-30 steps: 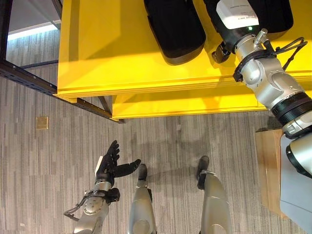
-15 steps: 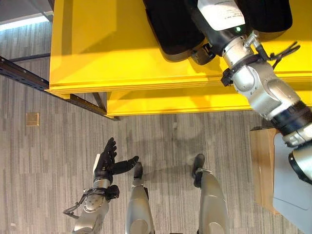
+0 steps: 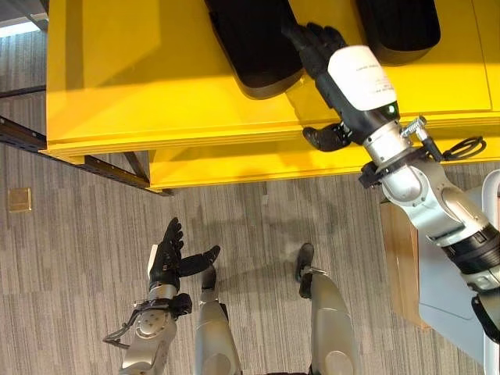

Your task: Move parts from the plastic box to the shelf.

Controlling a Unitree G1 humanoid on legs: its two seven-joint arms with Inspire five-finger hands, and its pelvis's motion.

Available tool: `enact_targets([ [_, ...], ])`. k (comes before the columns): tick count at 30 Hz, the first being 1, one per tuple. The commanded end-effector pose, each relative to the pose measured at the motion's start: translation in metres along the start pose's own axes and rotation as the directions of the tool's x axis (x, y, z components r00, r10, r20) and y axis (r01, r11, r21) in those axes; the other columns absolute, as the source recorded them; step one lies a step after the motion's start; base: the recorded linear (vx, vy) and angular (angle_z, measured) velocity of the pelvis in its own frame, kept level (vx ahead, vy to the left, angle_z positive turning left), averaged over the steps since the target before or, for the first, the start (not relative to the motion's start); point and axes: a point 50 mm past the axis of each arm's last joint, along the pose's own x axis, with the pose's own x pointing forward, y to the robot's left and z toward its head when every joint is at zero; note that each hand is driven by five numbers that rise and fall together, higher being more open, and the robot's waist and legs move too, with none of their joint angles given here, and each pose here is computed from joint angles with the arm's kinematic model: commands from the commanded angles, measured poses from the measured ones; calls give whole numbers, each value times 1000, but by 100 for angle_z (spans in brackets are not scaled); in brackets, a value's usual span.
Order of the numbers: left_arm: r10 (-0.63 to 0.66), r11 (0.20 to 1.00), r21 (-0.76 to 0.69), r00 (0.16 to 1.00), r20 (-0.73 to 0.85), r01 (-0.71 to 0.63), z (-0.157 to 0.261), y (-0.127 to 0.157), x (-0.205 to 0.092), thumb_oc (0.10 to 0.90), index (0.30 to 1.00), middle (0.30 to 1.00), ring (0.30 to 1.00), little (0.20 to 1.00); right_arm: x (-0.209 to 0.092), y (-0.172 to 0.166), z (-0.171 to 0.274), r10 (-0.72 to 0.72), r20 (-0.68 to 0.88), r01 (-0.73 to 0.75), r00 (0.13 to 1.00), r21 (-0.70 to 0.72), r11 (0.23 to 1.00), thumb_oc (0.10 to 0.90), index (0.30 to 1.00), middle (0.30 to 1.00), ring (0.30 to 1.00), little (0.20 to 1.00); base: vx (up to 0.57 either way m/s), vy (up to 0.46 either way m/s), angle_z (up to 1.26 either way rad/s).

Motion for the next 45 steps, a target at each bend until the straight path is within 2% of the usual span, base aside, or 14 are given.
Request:
enact_targets([
  [1,37,996,76,995,93,-44,14,20,-18,900,1000,1000,1000,1000,4,-39,22,-128,147,128,981,13,992,900,1000,1000,1000,1000,5,34,-4],
  [8,42,995,89,995,87,-49,12,21,-20,900,1000,1000,1000,1000,-19,-24,19,-14,131,4,991,73,997,900,1000,1000,1000,1000,0,5,-1],
  [13,38,993,105,997,73,-46,9,23,-21,900,1000,1000,1000,1000,-21,-23,25,60,173,-74,983,81,994,900,1000,1000,1000,1000,-8,20,-8],
  [21,12,993,116,997,74,-20,12,25,-20,900,1000,1000,1000,1000,-3,-37,33,159,233,-170,959,29,985,900,1000,1000,1000,1000,-3,7,-2],
  [30,0,994,111,996,85,-9,15,25,-17,900,1000,1000,1000,1000,26,-49,41,204,270,-194,941,-63,979,900,1000,1000,1000,1000,0,0,0],
  [37,-28,995,96,997,78,21,14,21,-15,900,1000,1000,1000,1000,42,-44,46,247,281,-243,927,-48,969,900,1000,1000,1000,1000,0,0,0],
  [45,-44,995,94,997,62,38,12,19,-14,900,1000,1000,1000,1000,43,-34,44,310,267,-314,912,-28,949,900,1000,1000,1000,1000,0,0,0],
])
